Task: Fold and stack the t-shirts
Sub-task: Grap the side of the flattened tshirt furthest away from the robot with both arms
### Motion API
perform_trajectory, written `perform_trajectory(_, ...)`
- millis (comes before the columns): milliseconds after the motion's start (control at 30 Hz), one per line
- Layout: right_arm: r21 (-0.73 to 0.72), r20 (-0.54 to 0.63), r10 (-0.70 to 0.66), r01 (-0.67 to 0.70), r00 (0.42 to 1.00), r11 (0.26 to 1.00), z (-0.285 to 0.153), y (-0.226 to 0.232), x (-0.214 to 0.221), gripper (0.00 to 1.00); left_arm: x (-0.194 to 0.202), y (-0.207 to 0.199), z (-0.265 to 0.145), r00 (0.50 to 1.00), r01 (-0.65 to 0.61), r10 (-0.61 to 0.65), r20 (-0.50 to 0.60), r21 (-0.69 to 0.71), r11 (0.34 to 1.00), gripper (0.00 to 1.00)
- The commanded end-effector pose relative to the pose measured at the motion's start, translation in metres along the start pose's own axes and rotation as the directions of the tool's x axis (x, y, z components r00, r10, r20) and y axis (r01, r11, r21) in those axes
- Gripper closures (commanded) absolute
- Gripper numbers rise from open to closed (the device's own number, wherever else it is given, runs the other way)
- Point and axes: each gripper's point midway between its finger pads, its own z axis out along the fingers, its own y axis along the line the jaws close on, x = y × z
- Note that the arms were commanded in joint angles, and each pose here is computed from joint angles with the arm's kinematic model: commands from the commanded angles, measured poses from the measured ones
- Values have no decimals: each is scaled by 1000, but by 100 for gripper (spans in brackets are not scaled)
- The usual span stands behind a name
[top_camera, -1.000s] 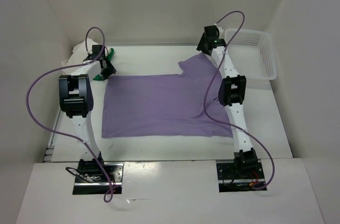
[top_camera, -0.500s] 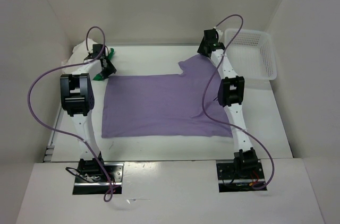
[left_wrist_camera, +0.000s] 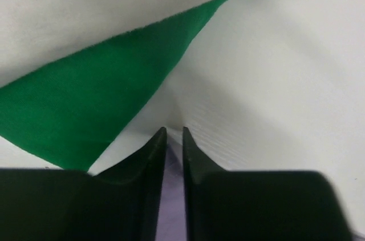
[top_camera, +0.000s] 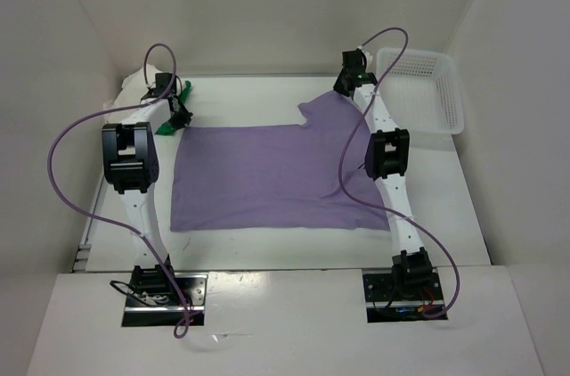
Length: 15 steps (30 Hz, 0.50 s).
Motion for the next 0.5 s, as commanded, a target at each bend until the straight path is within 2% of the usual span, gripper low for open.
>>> perform_trajectory(0, -67, 46, 52, -49, 998, 997, -3, 14, -20, 85, -6, 4, -1, 1000, -16, 16, 16, -14, 1000, 79)
perform_trajectory(67, -79, 65, 56, -51, 996, 996, -10, 19, -31, 94, -5, 5, -4, 1000, -16, 17, 14, -15, 1000, 83)
perform_trajectory(133, -100, 97, 63, -53, 993, 994, -26, 28, -50, 99, -7, 2, -7, 1000, -16, 16, 17, -1, 1000, 89)
perform_trajectory(233, -119, 105, 52, -39, 993, 992, -50, 36, -67, 100, -15, -6, -20, 999, -13, 12, 36, 34, 999, 95)
perform_trajectory(300, -133, 64, 34, -25, 997, 991, -65, 39, -66, 100, -22, -9, -30, 998, -11, 8, 60, 50, 999, 100)
perform_trajectory(467, -149, -5, -25, 24, 1000, 989, -119, 44, -74, 100, -30, -16, -50, 995, -10, 1, 96, 98, 995, 100)
